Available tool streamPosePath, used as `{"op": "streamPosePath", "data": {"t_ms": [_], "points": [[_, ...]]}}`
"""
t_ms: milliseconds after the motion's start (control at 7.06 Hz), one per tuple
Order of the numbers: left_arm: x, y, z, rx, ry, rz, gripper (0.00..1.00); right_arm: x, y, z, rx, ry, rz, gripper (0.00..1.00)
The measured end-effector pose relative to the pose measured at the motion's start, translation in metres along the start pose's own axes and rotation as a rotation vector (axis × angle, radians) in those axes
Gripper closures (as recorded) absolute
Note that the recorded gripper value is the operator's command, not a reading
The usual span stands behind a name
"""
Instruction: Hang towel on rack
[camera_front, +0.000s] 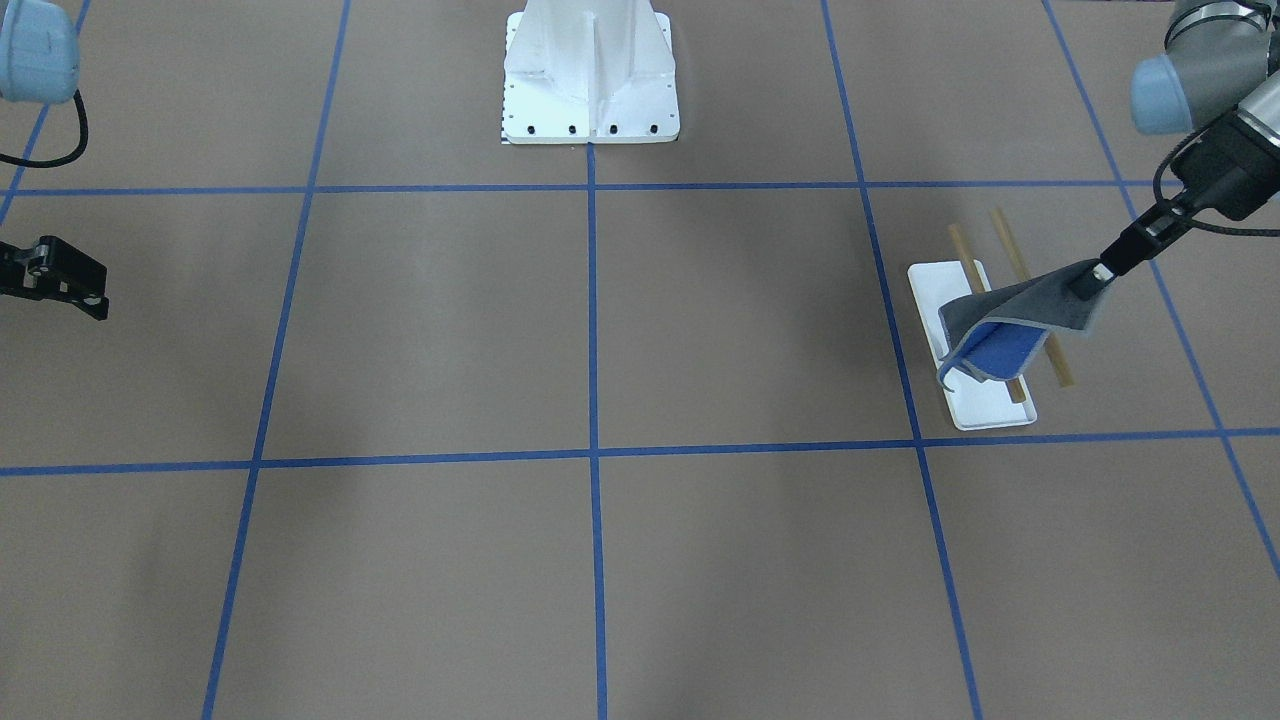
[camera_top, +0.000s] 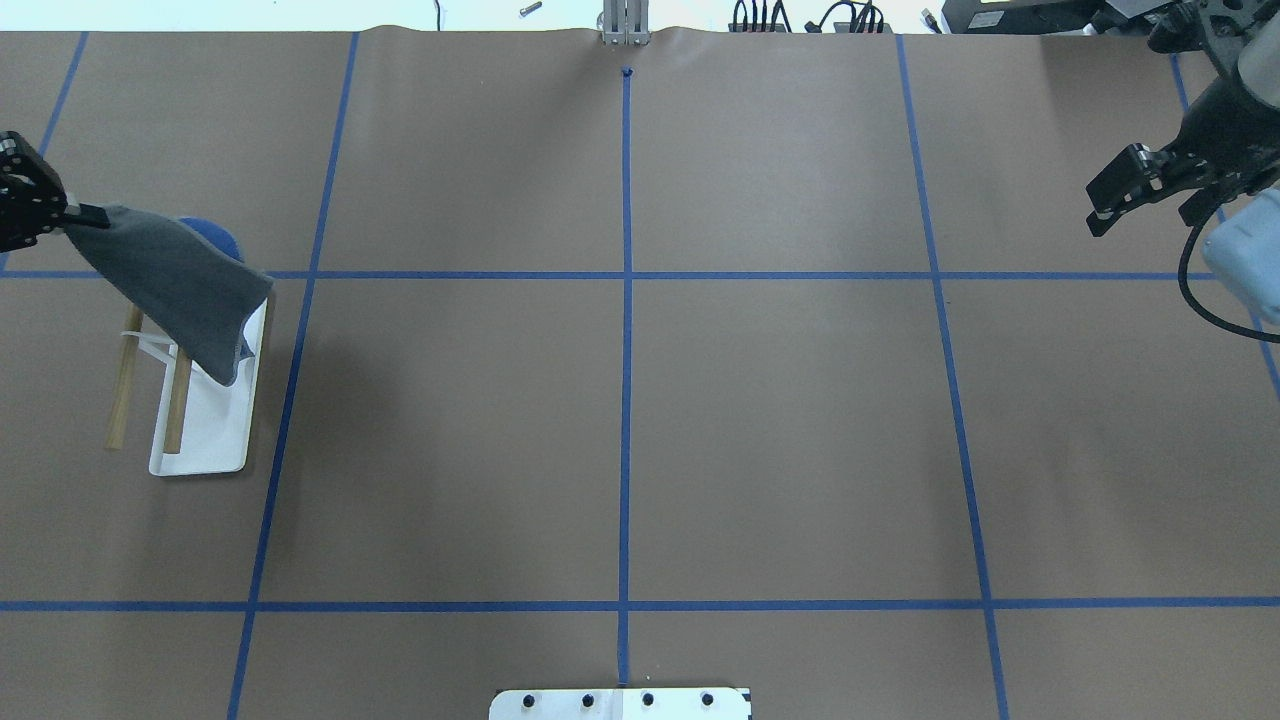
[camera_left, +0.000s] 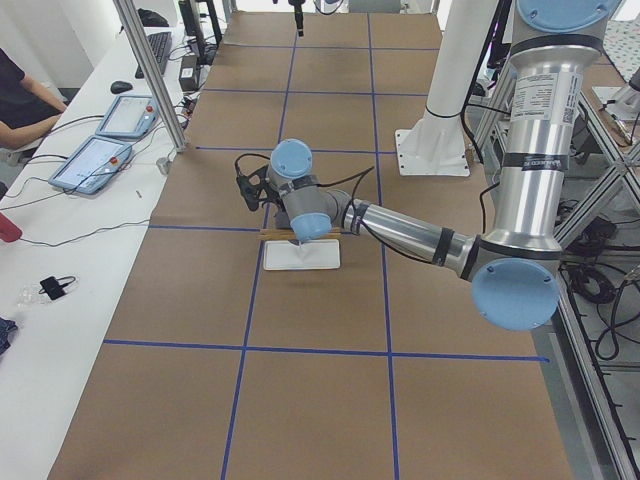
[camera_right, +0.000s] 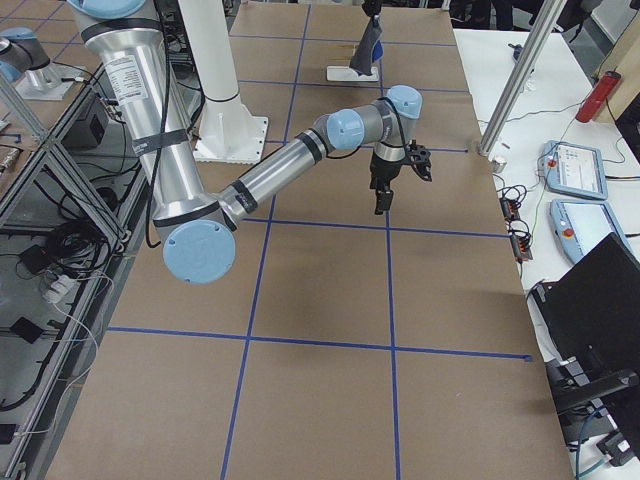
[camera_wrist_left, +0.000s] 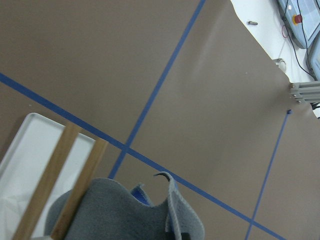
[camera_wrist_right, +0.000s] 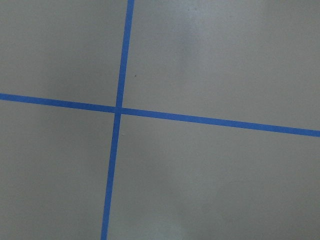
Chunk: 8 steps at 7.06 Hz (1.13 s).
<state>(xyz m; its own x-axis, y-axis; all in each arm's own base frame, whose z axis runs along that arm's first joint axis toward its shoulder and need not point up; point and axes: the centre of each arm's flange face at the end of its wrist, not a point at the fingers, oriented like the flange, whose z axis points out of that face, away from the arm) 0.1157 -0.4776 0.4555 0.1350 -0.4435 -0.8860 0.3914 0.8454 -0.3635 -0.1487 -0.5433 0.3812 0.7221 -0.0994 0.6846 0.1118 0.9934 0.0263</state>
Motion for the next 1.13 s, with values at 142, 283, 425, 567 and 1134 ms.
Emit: {"op": "streamPosePath", "data": {"t_ms": [142, 283, 425, 567, 1134], "points": [[-0.037, -0.003, -0.003, 0.01, -0.006, 0.003, 1.0, 0.005, -0.001, -0.003, -0.003, -0.018, 0.017, 0.0], [-0.068, -0.008, -0.003, 0.016, -0.004, 0.007, 1.0, 0.012, -0.003, -0.006, -0.003, -0.03, 0.036, 0.0], [-0.091, -0.014, -0.001, 0.025, -0.004, 0.007, 1.0, 0.017, -0.004, -0.008, -0.003, -0.036, 0.051, 0.0], [-0.11, -0.02, 0.001, 0.044, -0.005, 0.004, 0.86, 0.02, -0.004, -0.009, -0.002, -0.039, 0.059, 0.0], [-0.127, -0.028, 0.004, 0.085, -0.005, 0.006, 0.01, 0.027, -0.005, -0.012, 0.003, -0.04, 0.063, 0.0]]}}
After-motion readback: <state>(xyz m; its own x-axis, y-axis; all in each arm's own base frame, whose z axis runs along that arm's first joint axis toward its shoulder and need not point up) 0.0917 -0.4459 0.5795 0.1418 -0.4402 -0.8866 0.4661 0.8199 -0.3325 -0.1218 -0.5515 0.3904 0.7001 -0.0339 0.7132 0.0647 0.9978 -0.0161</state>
